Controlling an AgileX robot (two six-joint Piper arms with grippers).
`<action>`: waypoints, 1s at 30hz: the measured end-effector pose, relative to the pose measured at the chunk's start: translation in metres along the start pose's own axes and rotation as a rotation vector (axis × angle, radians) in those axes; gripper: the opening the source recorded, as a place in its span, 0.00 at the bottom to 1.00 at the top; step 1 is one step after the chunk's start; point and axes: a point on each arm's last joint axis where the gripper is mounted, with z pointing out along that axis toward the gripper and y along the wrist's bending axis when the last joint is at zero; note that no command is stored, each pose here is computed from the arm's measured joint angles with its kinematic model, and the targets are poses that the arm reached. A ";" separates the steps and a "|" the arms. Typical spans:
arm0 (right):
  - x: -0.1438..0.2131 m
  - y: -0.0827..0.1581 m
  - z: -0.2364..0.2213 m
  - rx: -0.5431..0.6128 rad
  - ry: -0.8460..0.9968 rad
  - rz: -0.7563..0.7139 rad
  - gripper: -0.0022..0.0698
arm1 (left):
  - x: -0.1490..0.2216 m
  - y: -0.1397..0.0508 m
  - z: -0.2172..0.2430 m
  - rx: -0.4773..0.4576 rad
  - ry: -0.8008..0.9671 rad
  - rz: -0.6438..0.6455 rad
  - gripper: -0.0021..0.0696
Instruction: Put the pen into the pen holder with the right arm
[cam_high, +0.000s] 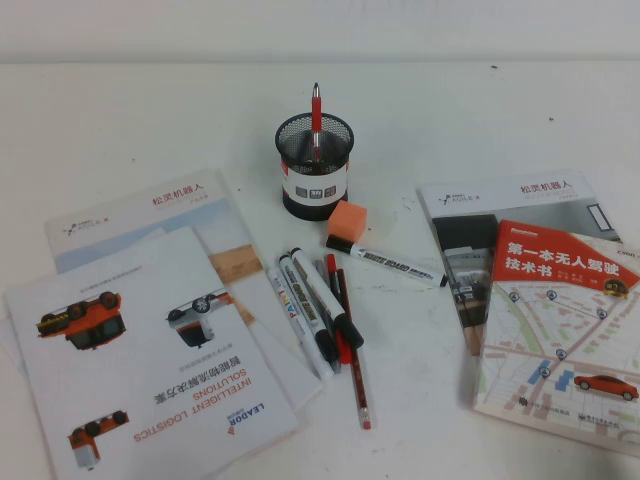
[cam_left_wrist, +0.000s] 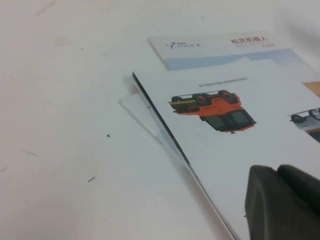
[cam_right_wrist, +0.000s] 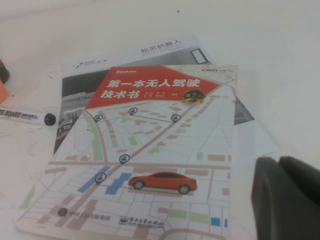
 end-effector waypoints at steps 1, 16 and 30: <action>0.000 0.000 0.000 0.000 0.000 0.000 0.00 | 0.000 0.000 0.000 0.000 0.000 0.000 0.03; 0.000 0.000 0.000 0.000 0.000 0.001 0.00 | 0.000 0.000 0.000 0.000 0.000 0.000 0.03; -0.005 0.006 0.000 -0.066 -0.045 0.183 0.00 | 0.000 0.000 0.000 0.000 0.000 0.000 0.03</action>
